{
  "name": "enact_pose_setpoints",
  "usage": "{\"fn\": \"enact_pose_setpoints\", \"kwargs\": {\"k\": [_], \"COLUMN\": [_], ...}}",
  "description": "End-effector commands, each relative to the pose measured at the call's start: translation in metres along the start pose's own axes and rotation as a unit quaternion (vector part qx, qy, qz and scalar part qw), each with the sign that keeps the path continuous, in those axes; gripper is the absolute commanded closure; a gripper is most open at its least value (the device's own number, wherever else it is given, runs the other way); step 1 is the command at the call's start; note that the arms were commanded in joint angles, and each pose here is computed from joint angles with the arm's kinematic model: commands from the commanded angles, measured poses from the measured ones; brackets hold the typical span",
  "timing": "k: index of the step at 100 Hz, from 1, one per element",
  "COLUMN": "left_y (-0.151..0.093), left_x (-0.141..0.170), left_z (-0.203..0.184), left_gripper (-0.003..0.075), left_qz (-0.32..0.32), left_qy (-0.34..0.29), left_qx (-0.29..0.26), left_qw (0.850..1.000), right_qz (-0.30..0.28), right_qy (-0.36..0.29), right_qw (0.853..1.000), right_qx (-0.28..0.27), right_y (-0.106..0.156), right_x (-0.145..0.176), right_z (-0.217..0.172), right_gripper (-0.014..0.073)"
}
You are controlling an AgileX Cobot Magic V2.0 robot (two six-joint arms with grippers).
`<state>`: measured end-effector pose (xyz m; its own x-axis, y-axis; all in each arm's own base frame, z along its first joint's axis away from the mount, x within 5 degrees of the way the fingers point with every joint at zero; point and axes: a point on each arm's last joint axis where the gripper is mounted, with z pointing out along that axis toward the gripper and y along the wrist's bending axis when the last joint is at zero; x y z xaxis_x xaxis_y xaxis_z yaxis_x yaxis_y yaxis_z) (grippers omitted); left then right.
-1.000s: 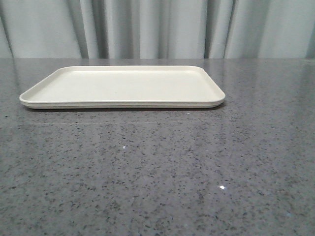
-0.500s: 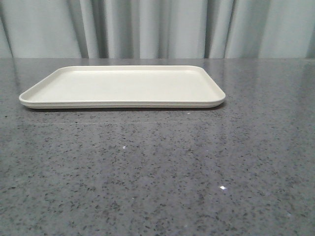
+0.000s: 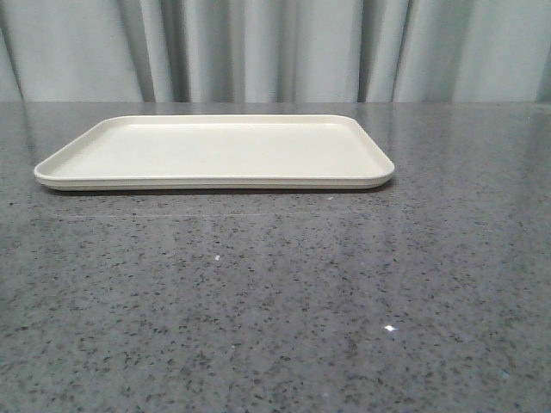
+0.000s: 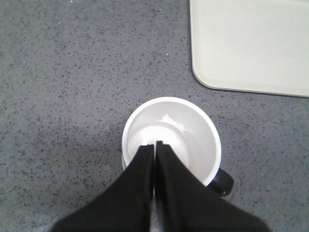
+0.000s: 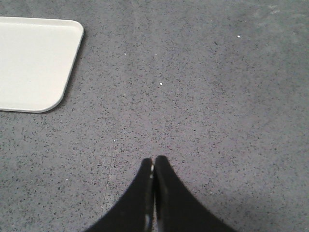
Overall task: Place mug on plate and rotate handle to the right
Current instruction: 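Close the left gripper on the mug rim and lift the mug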
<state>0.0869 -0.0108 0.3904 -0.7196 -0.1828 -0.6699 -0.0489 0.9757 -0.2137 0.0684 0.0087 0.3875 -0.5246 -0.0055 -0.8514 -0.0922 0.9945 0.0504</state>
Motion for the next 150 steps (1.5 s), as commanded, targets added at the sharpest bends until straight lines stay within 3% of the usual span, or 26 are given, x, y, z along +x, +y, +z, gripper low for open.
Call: {"fn": "enact_pose_setpoints", "kwargs": {"k": [1, 7, 17, 24, 31, 52, 93, 150], "left_y": [-0.005, -0.005, -0.005, -0.005, -0.005, -0.005, 0.001, 0.009], "left_x": [-0.011, -0.011, -0.011, -0.011, -0.011, -0.013, -0.026, -0.039], "left_z": [-0.006, -0.006, -0.006, -0.006, -0.006, -0.004, 0.043, 0.108], "left_gripper": [0.0622, 0.0525, 0.0287, 0.0149, 0.0081, 0.0082, 0.0082, 0.0082], "left_qz": [0.024, 0.024, 0.024, 0.024, 0.024, 0.023, 0.017, 0.036], "left_qy": [-0.041, -0.041, -0.041, -0.041, -0.041, -0.039, 0.086, 0.21], "left_qx": [0.017, 0.018, 0.018, 0.018, 0.018, 0.018, -0.015, -0.031], "left_qw": [0.999, 0.999, 0.999, 0.999, 0.999, 0.999, 0.996, 0.977], "right_qz": [-0.004, -0.004, -0.004, -0.004, -0.004, -0.004, -0.004, -0.004], "right_qy": [-0.045, -0.045, -0.045, -0.046, -0.046, -0.047, -0.051, -0.051], "right_qw": [0.999, 0.999, 0.999, 0.999, 0.999, 0.999, 0.999, 0.999], "right_qx": [0.0, 0.0, 0.0, 0.0, 0.0, 0.0, -0.001, -0.001], "right_y": [0.0, 0.0, 0.0, 0.0, 0.0, 0.0, 0.0, 0.0], "right_x": [-0.014, -0.014, -0.014, -0.014, -0.014, -0.015, -0.015, -0.015], "right_z": [-0.004, -0.004, -0.004, -0.004, -0.004, -0.004, -0.004, -0.004], "right_gripper": [0.0491, 0.038, 0.0167, 0.0071, 0.0037, 0.0043, 0.0043, 0.0043]}}
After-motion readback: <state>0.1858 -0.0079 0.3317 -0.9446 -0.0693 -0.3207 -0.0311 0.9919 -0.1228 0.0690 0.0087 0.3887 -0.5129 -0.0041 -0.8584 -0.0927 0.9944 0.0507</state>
